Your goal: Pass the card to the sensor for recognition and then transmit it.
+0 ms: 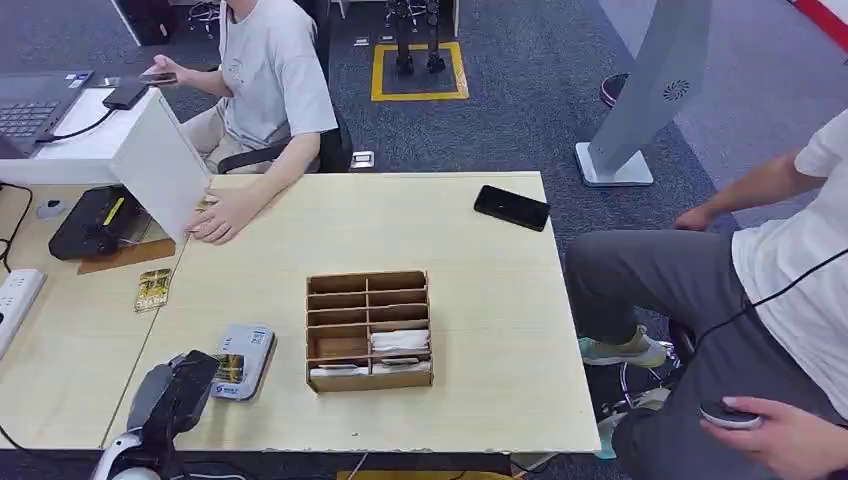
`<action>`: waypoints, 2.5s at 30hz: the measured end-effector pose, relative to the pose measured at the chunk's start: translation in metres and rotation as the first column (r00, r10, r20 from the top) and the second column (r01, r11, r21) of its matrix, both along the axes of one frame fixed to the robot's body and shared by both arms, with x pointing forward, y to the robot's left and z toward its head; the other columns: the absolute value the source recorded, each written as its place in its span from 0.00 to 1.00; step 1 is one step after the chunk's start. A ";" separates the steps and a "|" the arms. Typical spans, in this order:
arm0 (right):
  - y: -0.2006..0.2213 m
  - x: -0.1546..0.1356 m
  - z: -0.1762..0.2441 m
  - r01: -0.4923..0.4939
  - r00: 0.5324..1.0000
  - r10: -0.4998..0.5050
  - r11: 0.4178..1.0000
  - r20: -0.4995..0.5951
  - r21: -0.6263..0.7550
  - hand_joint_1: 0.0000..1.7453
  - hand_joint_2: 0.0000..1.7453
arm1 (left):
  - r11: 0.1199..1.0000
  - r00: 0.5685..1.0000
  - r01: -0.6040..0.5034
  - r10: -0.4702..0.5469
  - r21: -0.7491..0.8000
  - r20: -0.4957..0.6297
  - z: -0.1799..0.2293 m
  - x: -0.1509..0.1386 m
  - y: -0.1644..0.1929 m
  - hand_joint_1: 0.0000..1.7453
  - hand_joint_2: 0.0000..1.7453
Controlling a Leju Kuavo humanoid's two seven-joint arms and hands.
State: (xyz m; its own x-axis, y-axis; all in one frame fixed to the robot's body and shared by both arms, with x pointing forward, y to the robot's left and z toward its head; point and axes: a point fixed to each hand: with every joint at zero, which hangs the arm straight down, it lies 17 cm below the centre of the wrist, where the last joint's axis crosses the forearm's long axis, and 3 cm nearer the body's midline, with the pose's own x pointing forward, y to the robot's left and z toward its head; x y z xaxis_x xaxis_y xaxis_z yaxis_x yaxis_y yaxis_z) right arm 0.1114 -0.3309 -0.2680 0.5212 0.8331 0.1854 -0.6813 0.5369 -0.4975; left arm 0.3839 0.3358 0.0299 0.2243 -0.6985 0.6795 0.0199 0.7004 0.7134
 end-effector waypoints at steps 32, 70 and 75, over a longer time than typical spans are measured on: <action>0.000 0.004 0.001 -0.014 1.000 0.014 1.000 0.004 -0.003 0.00 0.00 | 0.964 0.997 0.064 -0.073 -0.259 -0.023 -0.010 -0.006 -0.033 1.00 1.00; 0.017 0.044 0.007 -0.141 0.990 0.141 0.990 0.012 0.001 0.00 0.00 | 0.986 0.614 -0.156 0.054 0.054 0.788 0.274 0.074 0.065 1.00 1.00; 0.017 0.044 0.007 -0.146 0.989 0.146 0.989 0.012 -0.002 0.00 0.00 | 0.981 0.616 -0.173 0.036 0.091 0.787 0.276 0.078 0.069 1.00 1.00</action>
